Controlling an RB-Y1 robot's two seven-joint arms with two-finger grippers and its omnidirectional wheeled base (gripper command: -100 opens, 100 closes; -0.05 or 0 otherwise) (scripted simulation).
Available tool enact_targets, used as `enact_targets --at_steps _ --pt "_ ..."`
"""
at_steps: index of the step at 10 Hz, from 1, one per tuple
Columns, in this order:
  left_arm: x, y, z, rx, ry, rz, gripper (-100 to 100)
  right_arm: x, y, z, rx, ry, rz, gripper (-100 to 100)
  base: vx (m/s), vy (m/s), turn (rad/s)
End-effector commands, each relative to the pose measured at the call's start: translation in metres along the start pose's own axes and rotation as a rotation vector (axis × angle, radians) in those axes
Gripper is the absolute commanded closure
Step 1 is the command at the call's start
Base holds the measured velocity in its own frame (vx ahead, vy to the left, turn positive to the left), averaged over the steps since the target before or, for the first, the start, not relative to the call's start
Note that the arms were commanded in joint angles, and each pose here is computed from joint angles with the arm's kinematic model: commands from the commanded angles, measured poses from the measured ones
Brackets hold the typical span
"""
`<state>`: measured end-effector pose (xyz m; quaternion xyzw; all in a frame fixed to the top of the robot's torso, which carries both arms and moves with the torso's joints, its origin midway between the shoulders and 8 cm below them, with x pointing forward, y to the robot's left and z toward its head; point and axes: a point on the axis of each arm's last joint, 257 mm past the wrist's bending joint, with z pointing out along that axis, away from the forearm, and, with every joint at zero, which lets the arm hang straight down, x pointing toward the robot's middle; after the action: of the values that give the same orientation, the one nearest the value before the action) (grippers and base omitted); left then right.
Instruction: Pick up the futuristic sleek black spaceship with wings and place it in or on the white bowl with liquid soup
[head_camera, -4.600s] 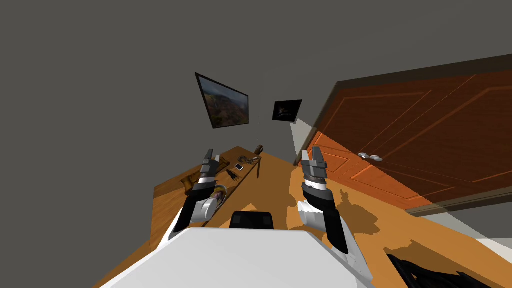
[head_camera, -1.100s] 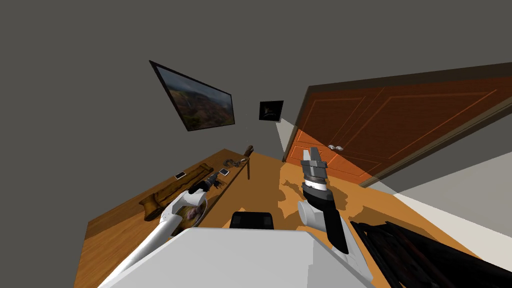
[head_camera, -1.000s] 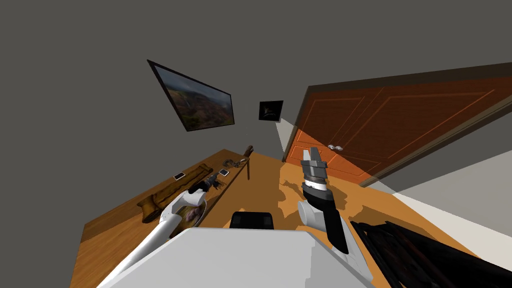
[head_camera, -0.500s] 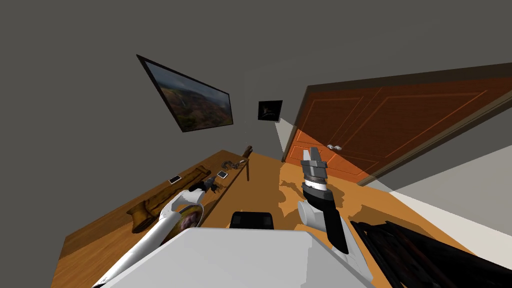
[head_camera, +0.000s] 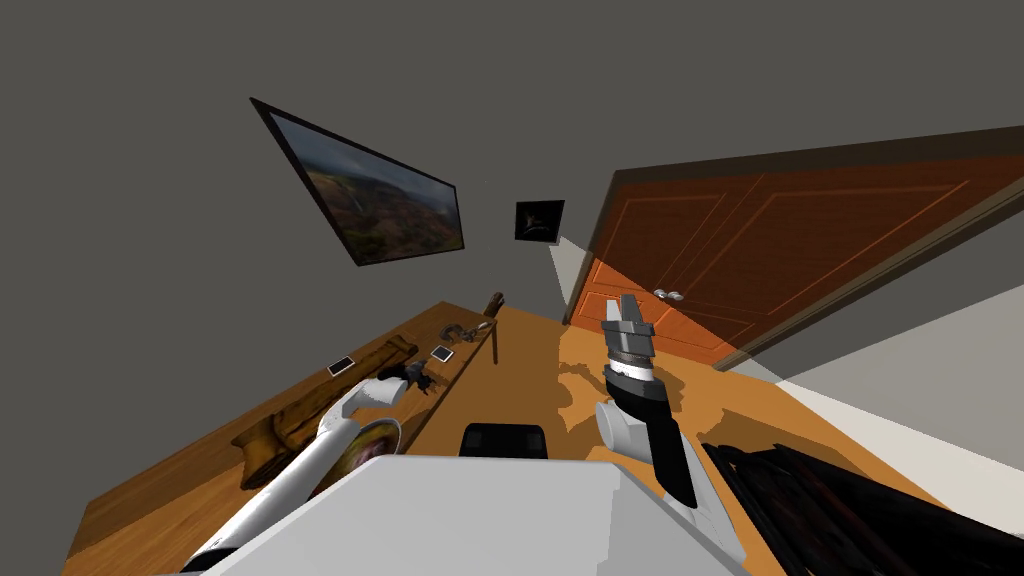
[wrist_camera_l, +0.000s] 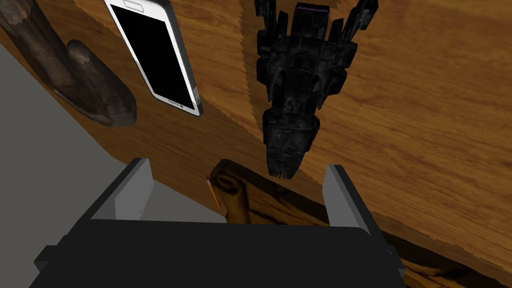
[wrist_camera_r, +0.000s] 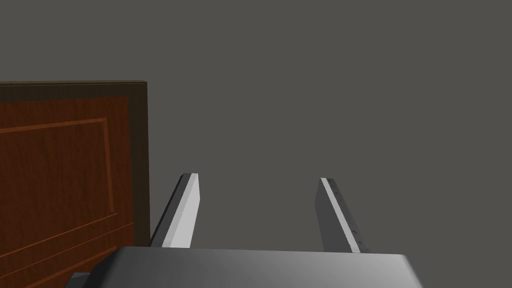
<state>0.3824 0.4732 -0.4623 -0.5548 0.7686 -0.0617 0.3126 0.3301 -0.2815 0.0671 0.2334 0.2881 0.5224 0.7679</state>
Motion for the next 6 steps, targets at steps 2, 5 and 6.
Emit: enact_targets --at_steps 2,5,6 --pt "-0.004 0.033 0.004 -0.114 0.024 0.007 -100 0.000 0.000 0.000 0.000 0.000 0.000 0 0.093 0.033 -0.046" --pt "-0.005 0.058 0.004 -0.202 0.047 0.010 -100 0.000 0.000 0.000 0.000 0.000 0.000 0 0.058 0.020 -0.023" --pt "-0.005 0.059 0.004 -0.206 0.048 0.010 -100 0.000 0.000 0.000 0.000 0.000 0.000 0 0.059 0.018 -0.013"
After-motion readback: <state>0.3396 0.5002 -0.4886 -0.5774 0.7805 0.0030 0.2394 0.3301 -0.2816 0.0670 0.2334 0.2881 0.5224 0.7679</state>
